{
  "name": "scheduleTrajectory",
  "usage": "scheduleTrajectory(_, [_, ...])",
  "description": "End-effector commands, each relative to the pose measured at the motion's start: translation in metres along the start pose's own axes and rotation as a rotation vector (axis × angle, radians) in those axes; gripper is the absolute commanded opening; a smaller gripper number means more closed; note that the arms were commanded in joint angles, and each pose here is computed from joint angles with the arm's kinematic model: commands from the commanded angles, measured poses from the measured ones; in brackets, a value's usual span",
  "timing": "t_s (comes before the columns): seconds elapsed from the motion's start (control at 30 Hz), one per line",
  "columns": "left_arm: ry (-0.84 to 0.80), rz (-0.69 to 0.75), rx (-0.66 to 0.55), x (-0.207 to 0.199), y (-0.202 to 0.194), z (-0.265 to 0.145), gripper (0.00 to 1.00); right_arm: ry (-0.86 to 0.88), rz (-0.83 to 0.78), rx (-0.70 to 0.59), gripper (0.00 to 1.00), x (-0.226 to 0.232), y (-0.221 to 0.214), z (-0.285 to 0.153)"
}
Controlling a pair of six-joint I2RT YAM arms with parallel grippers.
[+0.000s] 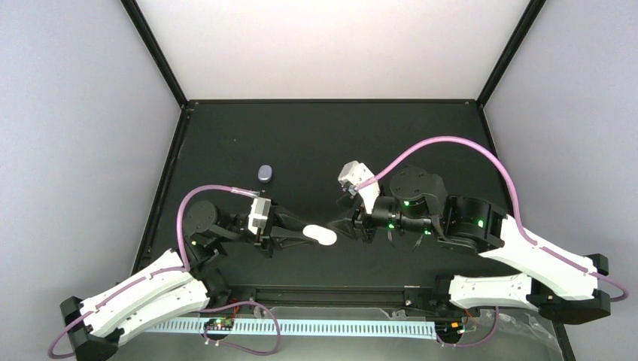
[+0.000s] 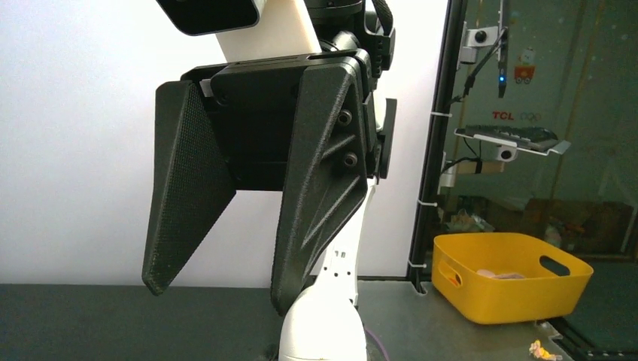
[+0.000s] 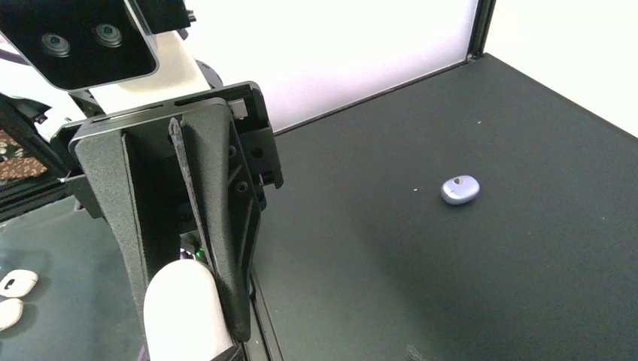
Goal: Insert the wireless bluetooth earbuds into the charging case
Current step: Close the charging case.
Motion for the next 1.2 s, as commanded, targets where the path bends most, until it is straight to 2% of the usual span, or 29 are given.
scheduleTrajectory(0.0, [0.048,0.026,-0.022,0.007,0.006,-0.001,0.02,-0.034,0.003,-0.057,0.55,-0.006,0.008,-0.01])
scheduleTrajectory(0.1, [0.178,-0.003,0.021,0.028,-0.005,-0.003,0.01,-0.218,0.07,-0.251,0.57,-0.04,0.029,-0.041])
scheduleTrajectory(0.17, [0.249,-0.021,0.049,0.039,-0.013,-0.006,0.02,-0.295,0.092,-0.318,0.59,-0.055,0.031,-0.053])
scheduleTrajectory(0.33, [0.33,-0.059,0.061,0.055,-0.019,-0.007,0.02,-0.3,0.104,-0.261,0.61,-0.06,0.015,-0.035])
scheduleTrajectory(0.53, [0.613,-0.222,0.156,0.111,-0.06,-0.019,0.02,-0.395,0.125,-0.329,0.63,-0.084,0.002,-0.035])
scheduleTrajectory(0.67, [0.555,-0.304,0.152,0.12,-0.075,-0.011,0.01,-0.471,0.167,-0.324,0.64,-0.108,-0.009,-0.026])
scheduleTrajectory(0.8, [0.505,-0.303,0.15,0.12,-0.078,-0.002,0.02,-0.512,0.245,-0.329,0.64,-0.137,-0.006,-0.018])
scheduleTrajectory(0.93, [0.363,-0.278,0.171,0.103,-0.077,0.009,0.02,-0.495,0.254,-0.295,0.64,-0.153,-0.002,-0.001])
scheduleTrajectory(1.03, [0.282,-0.26,0.173,0.089,-0.076,0.011,0.02,-0.394,0.225,-0.231,0.62,-0.139,-0.002,0.018])
scheduleTrajectory(1.17, [0.252,-0.217,0.162,0.078,-0.071,0.007,0.01,-0.252,0.191,-0.181,0.6,-0.119,-0.01,0.031])
Point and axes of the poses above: each gripper's point midway between its finger pads, its own z axis out along the fingers, its own x axis along the line the jaws close on, y = z × x, the point moved 1 cm from there along -z, back along the fingers, and after that the axes turned 13 degrees about z, right-handed, at the moved point
